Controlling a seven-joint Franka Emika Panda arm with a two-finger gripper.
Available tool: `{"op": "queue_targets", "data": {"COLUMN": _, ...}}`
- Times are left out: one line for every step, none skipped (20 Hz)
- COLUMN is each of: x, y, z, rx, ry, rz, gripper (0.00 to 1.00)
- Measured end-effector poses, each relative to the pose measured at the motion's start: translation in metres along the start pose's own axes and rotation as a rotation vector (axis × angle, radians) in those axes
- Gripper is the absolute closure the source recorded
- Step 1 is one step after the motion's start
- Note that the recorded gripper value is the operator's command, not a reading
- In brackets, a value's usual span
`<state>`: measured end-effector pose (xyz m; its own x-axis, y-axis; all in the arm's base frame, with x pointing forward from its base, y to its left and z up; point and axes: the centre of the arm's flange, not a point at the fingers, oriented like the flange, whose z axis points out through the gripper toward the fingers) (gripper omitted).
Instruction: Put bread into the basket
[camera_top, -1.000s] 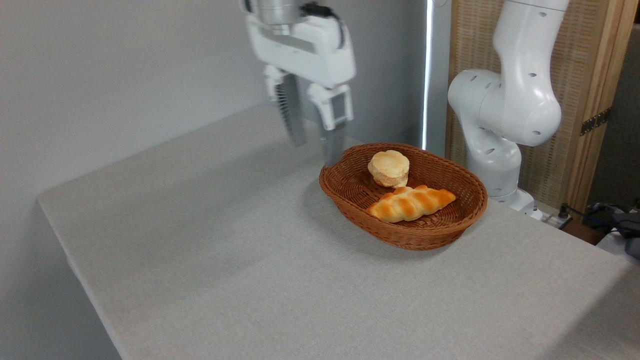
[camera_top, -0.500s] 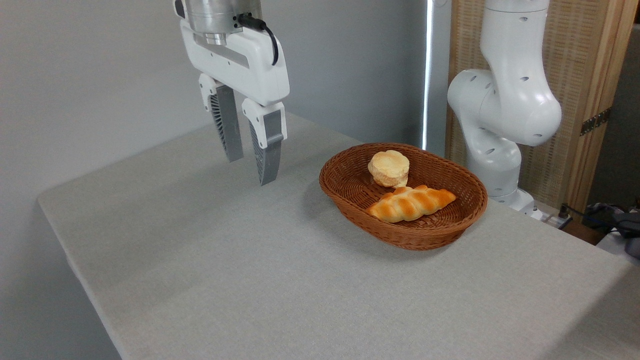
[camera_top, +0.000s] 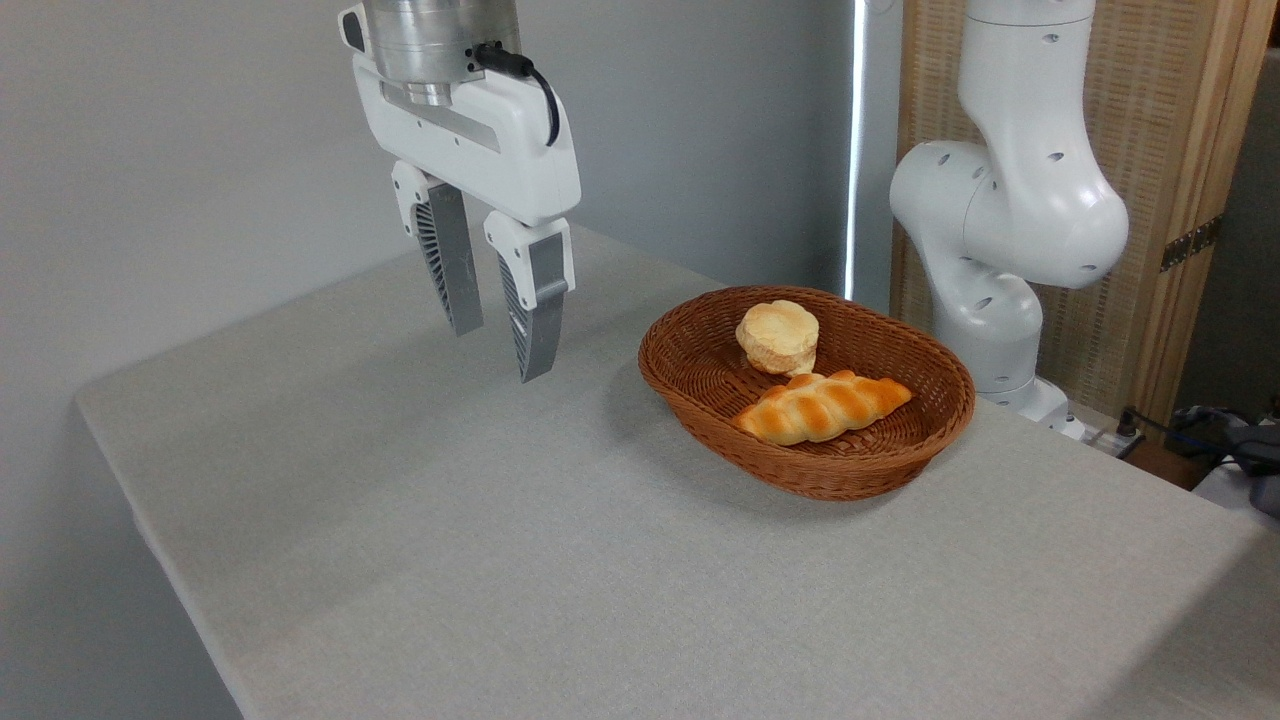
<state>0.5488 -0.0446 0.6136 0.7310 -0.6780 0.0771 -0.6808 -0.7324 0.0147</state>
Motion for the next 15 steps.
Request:
{"op": "queue_targets", "data": {"x": -0.001, "y": -0.001, "z": -0.001, "rx": 0.001, "ry": 0.001, "rz": -0.003, "gripper": 0.0}}
{"op": "queue_targets", "data": {"x": -0.001, "y": -0.002, "z": -0.001, "rx": 0.002, "ry": 0.002, "rz": -0.005, "gripper": 0.0}}
{"op": "queue_targets", "data": {"x": -0.003, "y": -0.004, "z": -0.002, "rx": 0.003, "ry": 0.004, "rz": -0.009, "gripper": 0.0}}
{"op": "queue_targets", "data": {"x": -0.004, "y": -0.005, "z": -0.004, "rx": 0.005, "ry": 0.005, "rz": -0.013, "gripper": 0.0}}
{"op": "queue_targets", "data": {"x": -0.004, "y": -0.006, "z": -0.004, "rx": 0.006, "ry": 0.006, "rz": -0.015, "gripper": 0.0}}
{"op": "queue_targets", "data": {"x": -0.005, "y": -0.007, "z": -0.006, "rx": 0.007, "ry": 0.007, "rz": -0.017, "gripper": 0.0}}
{"op": "queue_targets", "data": {"x": -0.006, "y": -0.007, "z": -0.008, "rx": 0.006, "ry": 0.006, "rz": -0.018, "gripper": 0.0}}
{"op": "queue_targets", "data": {"x": -0.006, "y": -0.007, "z": -0.01, "rx": 0.005, "ry": 0.005, "rz": -0.019, "gripper": 0.0}}
{"op": "queue_targets", "data": {"x": -0.007, "y": -0.007, "z": -0.012, "rx": 0.004, "ry": 0.004, "rz": -0.019, "gripper": 0.0}}
{"op": "queue_targets", "data": {"x": -0.007, "y": -0.007, "z": -0.013, "rx": 0.004, "ry": 0.004, "rz": -0.019, "gripper": 0.0}}
{"op": "queue_targets", "data": {"x": -0.007, "y": -0.007, "z": -0.014, "rx": 0.004, "ry": 0.004, "rz": -0.019, "gripper": 0.0}}
{"op": "queue_targets", "data": {"x": -0.007, "y": -0.007, "z": -0.014, "rx": 0.004, "ry": 0.004, "rz": -0.019, "gripper": 0.0}}
{"op": "queue_targets", "data": {"x": -0.007, "y": -0.007, "z": -0.014, "rx": 0.004, "ry": 0.004, "rz": -0.019, "gripper": 0.0}}
{"op": "queue_targets", "data": {"x": -0.007, "y": -0.007, "z": -0.014, "rx": 0.004, "ry": 0.004, "rz": -0.02, "gripper": 0.0}}
{"op": "queue_targets", "data": {"x": -0.007, "y": -0.007, "z": -0.014, "rx": 0.004, "ry": 0.004, "rz": -0.02, "gripper": 0.0}}
